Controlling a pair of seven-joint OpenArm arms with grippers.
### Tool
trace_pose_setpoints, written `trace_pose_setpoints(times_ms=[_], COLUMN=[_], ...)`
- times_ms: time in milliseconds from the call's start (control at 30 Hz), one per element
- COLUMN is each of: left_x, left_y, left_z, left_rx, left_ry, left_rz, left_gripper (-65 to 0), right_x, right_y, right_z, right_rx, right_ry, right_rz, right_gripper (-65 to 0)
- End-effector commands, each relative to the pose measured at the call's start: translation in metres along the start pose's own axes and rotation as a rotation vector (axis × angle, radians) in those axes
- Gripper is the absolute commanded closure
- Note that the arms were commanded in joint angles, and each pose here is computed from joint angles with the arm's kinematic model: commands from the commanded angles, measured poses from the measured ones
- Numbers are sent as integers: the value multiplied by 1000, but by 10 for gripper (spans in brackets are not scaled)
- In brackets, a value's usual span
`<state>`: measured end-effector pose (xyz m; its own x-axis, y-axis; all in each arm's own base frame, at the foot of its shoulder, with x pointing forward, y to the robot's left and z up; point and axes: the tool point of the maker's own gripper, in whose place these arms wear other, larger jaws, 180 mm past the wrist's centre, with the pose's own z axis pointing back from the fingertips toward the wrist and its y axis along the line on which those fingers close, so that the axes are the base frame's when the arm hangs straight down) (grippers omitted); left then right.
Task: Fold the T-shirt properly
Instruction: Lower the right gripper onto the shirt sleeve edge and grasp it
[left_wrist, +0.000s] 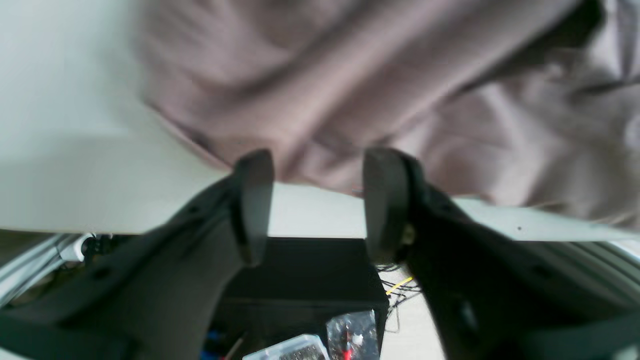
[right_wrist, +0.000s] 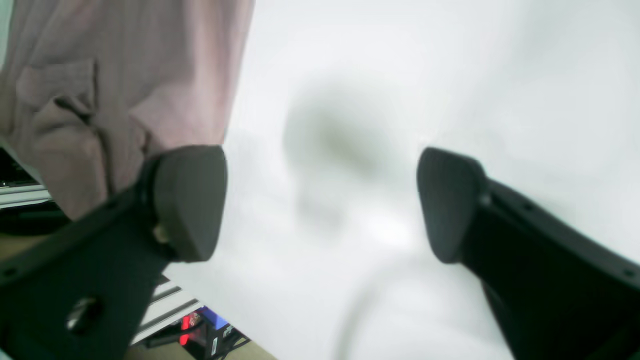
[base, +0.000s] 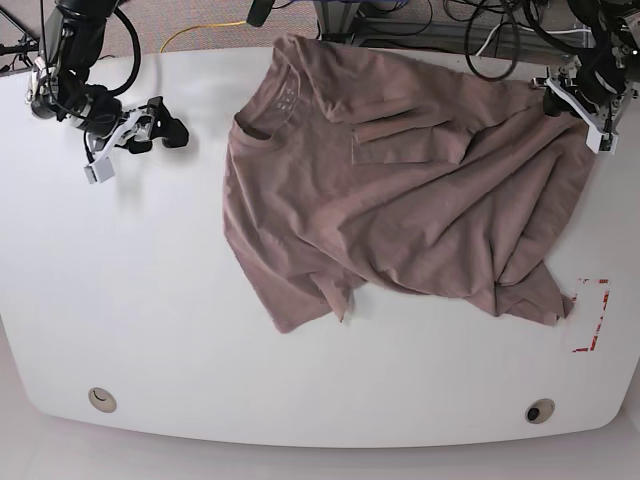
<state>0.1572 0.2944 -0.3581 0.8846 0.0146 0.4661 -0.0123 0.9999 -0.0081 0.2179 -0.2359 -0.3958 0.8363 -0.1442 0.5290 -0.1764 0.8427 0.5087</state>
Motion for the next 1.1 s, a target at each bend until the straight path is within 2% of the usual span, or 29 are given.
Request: trace_pose_setpoints(times_ms=[0,100,200,433,533,667,967,1067], left_x=[16,20,25,40,49,69,116,127], left_y=[1,-6,-13,-12,-7,12,40,47], left_z=[3,1,1,17,26,40,64,69], left_rx=[4,-14,-54,-124,-131,-100,-20,15], left_ry=[-45,-50,-72,-180,-233,-302,-445,-458], left_rz=[-24,-39,-55,-35,-12,-6,-8,-31], left_gripper=[-328,-360,-364,-360,-360,-360,-360,-360], right_x=[25,34,48,73,70,58,54,50], right_y=[-3,2,6,21,22,24,61,73], right_z=[12,8,3,-12,-27,-42,-75,-85], right_rx=[-19,-4,5,53,64,81,173,190], right_ry=[-65,-99,-125,-190,-181,-153,-118,-102], right_rz=[44,36,49,46,8,-27,-19,-14], right_gripper=[-590,-590,-590,-590,-590,-590,-590,-590])
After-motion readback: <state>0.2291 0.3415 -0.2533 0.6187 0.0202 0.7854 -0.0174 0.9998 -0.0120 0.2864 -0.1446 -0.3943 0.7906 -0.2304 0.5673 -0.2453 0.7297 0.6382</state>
